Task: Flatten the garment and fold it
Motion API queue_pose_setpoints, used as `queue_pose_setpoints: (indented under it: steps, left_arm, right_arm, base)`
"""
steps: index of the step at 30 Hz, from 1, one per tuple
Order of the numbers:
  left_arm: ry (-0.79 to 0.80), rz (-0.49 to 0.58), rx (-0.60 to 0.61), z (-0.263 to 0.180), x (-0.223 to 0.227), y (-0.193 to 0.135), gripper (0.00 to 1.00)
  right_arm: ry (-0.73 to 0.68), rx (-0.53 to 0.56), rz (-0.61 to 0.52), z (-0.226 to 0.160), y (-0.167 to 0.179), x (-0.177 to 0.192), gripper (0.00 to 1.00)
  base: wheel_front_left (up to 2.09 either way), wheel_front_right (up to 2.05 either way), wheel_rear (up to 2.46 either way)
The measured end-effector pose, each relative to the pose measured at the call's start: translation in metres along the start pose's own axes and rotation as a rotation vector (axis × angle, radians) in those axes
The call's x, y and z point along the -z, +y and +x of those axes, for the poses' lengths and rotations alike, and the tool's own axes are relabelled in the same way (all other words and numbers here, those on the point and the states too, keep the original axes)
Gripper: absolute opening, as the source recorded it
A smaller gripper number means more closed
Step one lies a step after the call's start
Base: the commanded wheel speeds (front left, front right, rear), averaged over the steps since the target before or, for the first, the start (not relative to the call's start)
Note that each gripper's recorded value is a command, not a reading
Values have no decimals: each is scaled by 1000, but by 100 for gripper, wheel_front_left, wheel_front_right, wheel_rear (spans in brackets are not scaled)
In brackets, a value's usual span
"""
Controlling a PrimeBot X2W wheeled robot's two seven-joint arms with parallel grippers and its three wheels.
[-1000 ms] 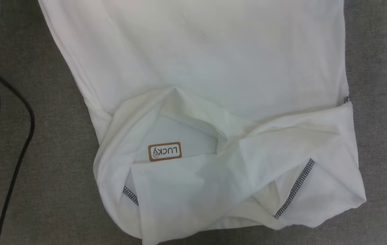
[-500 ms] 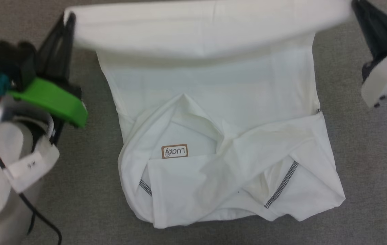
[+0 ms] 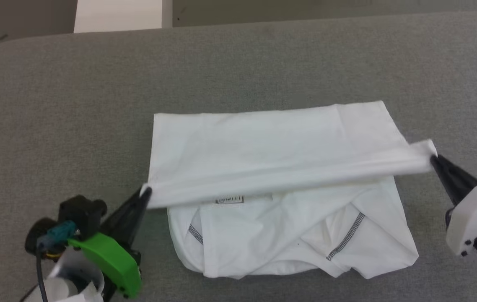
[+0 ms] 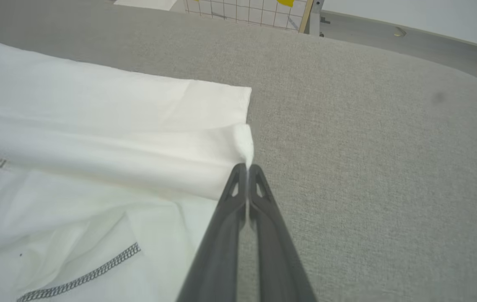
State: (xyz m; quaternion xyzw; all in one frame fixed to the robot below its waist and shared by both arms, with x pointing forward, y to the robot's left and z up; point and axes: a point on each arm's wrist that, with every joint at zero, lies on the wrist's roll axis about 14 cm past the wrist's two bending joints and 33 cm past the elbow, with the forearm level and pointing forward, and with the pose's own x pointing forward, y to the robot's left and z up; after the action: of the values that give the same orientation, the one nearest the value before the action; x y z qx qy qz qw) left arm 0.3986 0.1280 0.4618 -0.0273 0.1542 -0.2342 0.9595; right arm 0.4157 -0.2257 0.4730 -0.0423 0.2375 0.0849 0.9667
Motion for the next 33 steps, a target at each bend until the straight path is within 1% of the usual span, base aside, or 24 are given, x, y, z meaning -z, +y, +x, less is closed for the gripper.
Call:
queue_pose_setpoints:
  steps: [2, 11, 19, 24, 25, 26, 27, 30, 33]
  left_arm:
    - [50, -43, 20, -10, 15, -8, 0]
    - [209, -128, 37, -38, 65, -20, 0]
    - [294, -180, 49, -47, 97, -34, 0]
    - [301, -211, 39, -47, 106, -39, 0]
    - [298, -218, 31, -47, 107, -38, 27]
    - [291, -224, 20, -47, 107, -37, 83]
    - [285, -232, 9, -47, 107, -36, 100]
    - [236, -259, -20, -46, 103, -35, 100]
    - [123, -282, -94, -45, 87, -19, 100]
  right_arm:
    - [51, 8, 22, -8, 0, 16, 0]
    - [212, 27, 119, -29, 9, 65, 0]
    - [349, 24, 194, -43, 26, 110, 0]
    - [402, 18, 252, -47, 37, 130, 0]
    - [404, 18, 259, -48, 38, 131, 69]
    - [408, 25, 270, -49, 37, 133, 100]
    - [408, 30, 276, -50, 37, 134, 100]
    - [391, 48, 294, -53, 34, 132, 100]
    - [345, 61, 317, -56, 32, 123, 100]
  base:
    - [0, 0, 0]
    - [0, 0, 0]
    - [0, 0, 0]
    - [0, 0, 0]
    - [0, 0, 0]
    - [0, 0, 0]
    - [0, 0, 0]
    - [0, 0, 0]
    - [0, 0, 0]
